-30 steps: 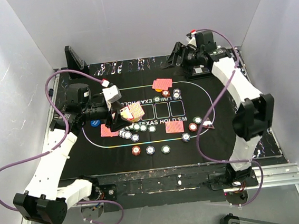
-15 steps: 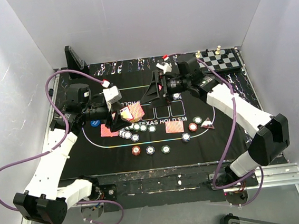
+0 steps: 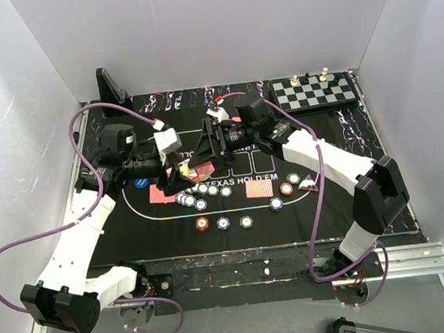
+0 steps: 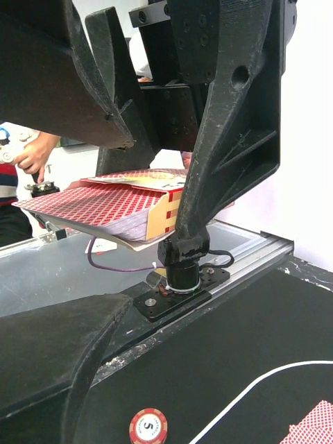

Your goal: Distribute texas hold em gaming equipment

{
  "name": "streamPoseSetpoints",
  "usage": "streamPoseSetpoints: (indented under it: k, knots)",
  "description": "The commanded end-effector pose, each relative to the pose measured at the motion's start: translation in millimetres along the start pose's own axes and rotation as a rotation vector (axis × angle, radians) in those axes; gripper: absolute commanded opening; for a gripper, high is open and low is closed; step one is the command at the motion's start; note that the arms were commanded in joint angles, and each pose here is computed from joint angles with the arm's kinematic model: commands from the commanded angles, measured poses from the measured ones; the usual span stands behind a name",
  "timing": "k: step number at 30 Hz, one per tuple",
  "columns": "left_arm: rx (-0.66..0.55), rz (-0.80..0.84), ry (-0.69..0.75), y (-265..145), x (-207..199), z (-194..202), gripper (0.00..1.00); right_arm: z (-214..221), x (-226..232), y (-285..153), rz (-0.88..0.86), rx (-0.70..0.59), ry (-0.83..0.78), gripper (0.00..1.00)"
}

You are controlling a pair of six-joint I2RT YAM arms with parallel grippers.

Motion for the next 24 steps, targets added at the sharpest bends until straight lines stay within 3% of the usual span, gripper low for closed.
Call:
streamPoseSetpoints:
  k: [1, 4, 12, 24]
  knots:
    - [-0.035, -0.010, 0.061, -5.7, 1.8, -15.4, 0.00, 1.1, 6.3, 0.4, -0.068, 0.006, -0.037, 0.92]
    - [-0.037, -0.008, 0.060, -5.6, 1.8, -15.8, 0.00, 2.4, 2.5, 0.6, -0.060, -0.002, -0.031, 0.92]
    - [-0.046, -0.007, 0.062, -6.1, 1.0, -17.7, 0.00, 1.4, -4.7, -4.7, -0.052, -0.009, 0.008, 0.72]
    - [-0.055, -0.007, 0.060, -5.9, 0.5, -18.3, 0.00, -1.7, -5.0, -23.9, -0.068, -0.061, 0.009, 0.60]
Point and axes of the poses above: each gripper's point midway between its finger pads, its own y axis out along the fingers, its own x axis along the line the jaws close on, z = x × y, the point moved 8 cm from there along -y, back along the fingers, and after that the axes turned 5 degrees about y, right-handed, at the moved point
